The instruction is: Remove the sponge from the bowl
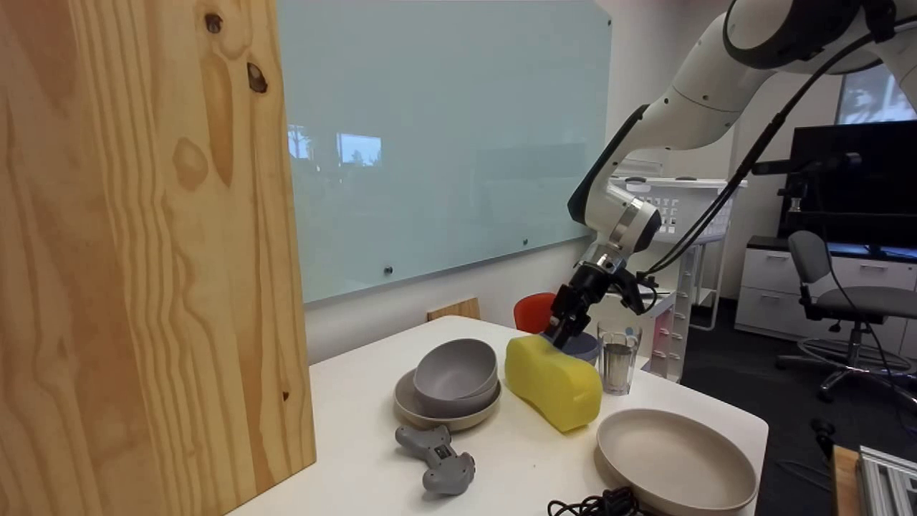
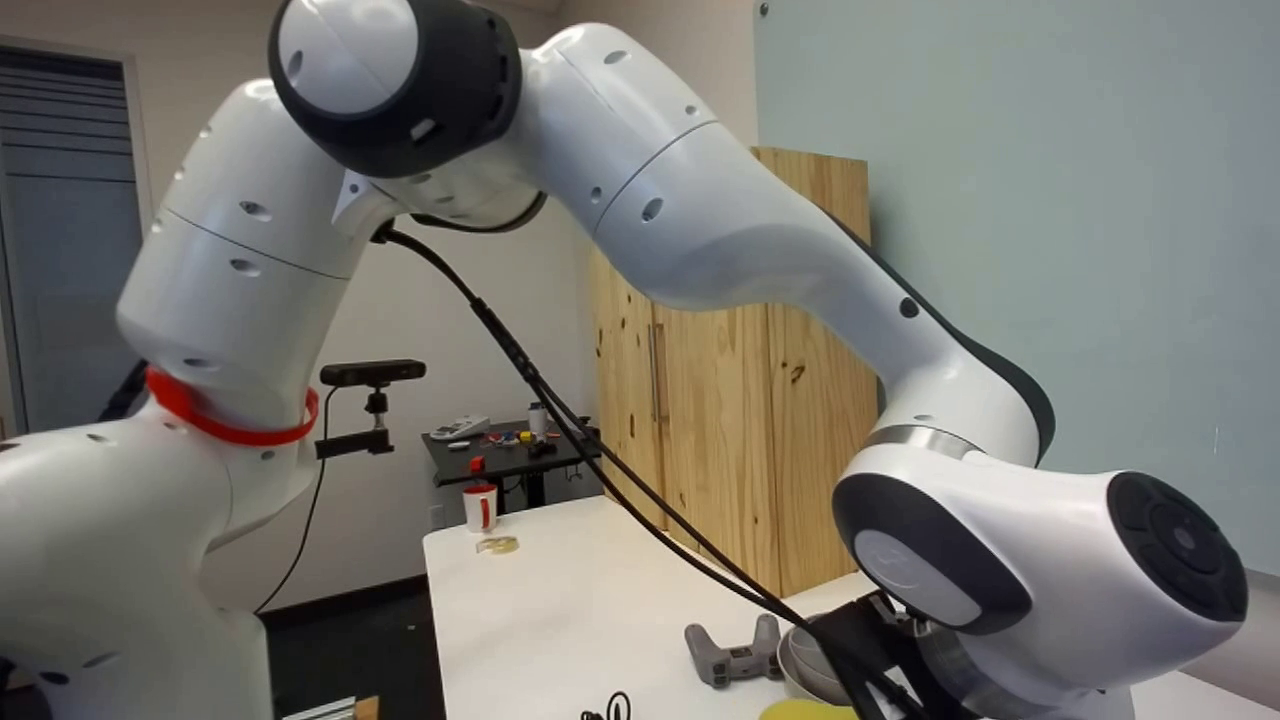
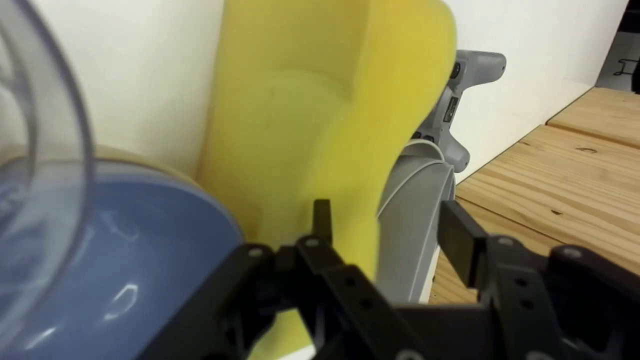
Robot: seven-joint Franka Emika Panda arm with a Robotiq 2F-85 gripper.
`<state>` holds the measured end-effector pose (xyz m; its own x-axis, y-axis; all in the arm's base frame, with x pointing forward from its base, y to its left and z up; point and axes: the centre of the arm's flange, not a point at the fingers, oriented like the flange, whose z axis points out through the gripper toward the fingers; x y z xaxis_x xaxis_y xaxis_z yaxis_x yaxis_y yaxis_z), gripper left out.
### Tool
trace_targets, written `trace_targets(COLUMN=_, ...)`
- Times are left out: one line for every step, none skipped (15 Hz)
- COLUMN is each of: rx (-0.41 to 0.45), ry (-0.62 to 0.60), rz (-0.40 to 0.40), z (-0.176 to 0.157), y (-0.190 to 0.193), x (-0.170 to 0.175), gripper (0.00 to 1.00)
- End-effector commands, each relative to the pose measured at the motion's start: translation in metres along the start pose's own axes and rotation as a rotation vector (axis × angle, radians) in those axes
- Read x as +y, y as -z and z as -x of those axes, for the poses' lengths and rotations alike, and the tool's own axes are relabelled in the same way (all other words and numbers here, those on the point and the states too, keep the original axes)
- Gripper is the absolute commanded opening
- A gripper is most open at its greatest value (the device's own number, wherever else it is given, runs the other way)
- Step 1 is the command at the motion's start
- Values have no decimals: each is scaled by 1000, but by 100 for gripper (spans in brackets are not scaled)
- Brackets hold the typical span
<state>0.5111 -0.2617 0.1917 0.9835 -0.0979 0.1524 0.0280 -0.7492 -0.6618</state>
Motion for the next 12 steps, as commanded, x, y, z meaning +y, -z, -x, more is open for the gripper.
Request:
trace_targets(rx=-19, ry=69, rz=2, z=4, y=-4, x=-11, gripper=91)
trace_targets(rx=-20, ry=83, rz=4, z=-1, y=-4, x=-15, gripper=99)
trace_targets(rx=-24, ry=91, rz=10, z=-6, y=-4, x=-20, gripper=100)
trace_targets(rx=-29, ry=93, rz=31, z=-14, y=-3, x=-27, gripper=100)
trace_targets(rx=-33, ry=97, rz=54, z=-22, y=0, x=-34, gripper=100)
trace_targets(rx=-34, ry=110, rz=69, z=-31, y=4, x=-41, gripper=100)
trace_targets(rx=-40, ry=124, rz=96, z=-39, y=9, x=-50, gripper=100)
trace_targets(rx=-43, ry=130, rz=133, z=-46, y=11, x=-57, gripper=100)
trace_targets(rx=-26, ry=127, rz=223, z=-55, y=15, x=-66, gripper=100)
trace_targets(rx=-9, ry=138, rz=273, z=-64, y=19, x=-75, gripper=100)
trace_targets(rx=2, ry=151, rz=334, z=-73, y=22, x=-84, gripper=100)
trace_targets(rx=11, ry=162, rz=393, z=-80, y=24, x=-92, gripper=100)
